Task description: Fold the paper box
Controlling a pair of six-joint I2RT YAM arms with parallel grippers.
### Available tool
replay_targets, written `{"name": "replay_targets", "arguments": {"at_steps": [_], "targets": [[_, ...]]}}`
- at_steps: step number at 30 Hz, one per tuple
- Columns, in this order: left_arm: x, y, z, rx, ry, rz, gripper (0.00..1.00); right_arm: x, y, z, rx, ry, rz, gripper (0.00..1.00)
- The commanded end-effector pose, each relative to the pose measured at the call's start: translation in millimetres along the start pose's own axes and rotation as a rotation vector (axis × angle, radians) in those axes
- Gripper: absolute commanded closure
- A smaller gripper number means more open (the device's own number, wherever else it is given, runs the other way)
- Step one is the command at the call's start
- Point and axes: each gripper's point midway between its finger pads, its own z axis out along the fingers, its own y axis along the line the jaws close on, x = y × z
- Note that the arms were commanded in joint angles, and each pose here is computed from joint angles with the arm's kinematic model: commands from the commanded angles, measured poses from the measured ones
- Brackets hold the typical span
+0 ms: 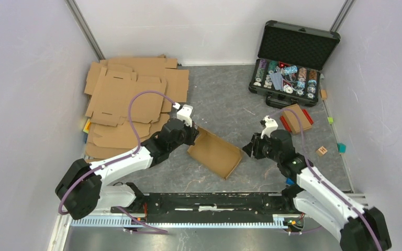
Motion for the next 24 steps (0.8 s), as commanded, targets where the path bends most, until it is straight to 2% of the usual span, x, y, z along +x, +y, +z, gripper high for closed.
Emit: {"name": "replay_targets", "arguments": {"at_steps": [1,5,9,16,21,24], "targets": [[-4.9,4.3,-0.7,-0.029,-0.006,0.012,0.96,23.5,-15.8,-13.5,0.034,0.000,-0.055,0.58],[-5.9,4.0,-0.8,-0.028,-0.007,0.009,0.96,35.4,-4.6,-16.0,-0.060,-0.021,-0.037,0.55],[-5.8,3.9,-1.6,-0.026,-0.006,0.009,0.96,24.5,-0.3,-17.5,-0.089,-0.081,-0.099,0.45],[-5.9,2.5,-2.9,-0.019,-0.007,0.009,0.96,-3.8,16.2,-15.7,-0.163,-0.214,-0.235,0.44],[-6.4,2.1,-2.5,-0.016,-0.008,0.008,0.96,-5.1,22.3,-9.4,-0.171,-0.229,-0.249,0.50],[-6.6,1.1,-2.0,-0.012,-0.007,0.008,0.96,-5.2,28.0,-6.4,-0.186,-0.236,-0.262,0.48]]}}
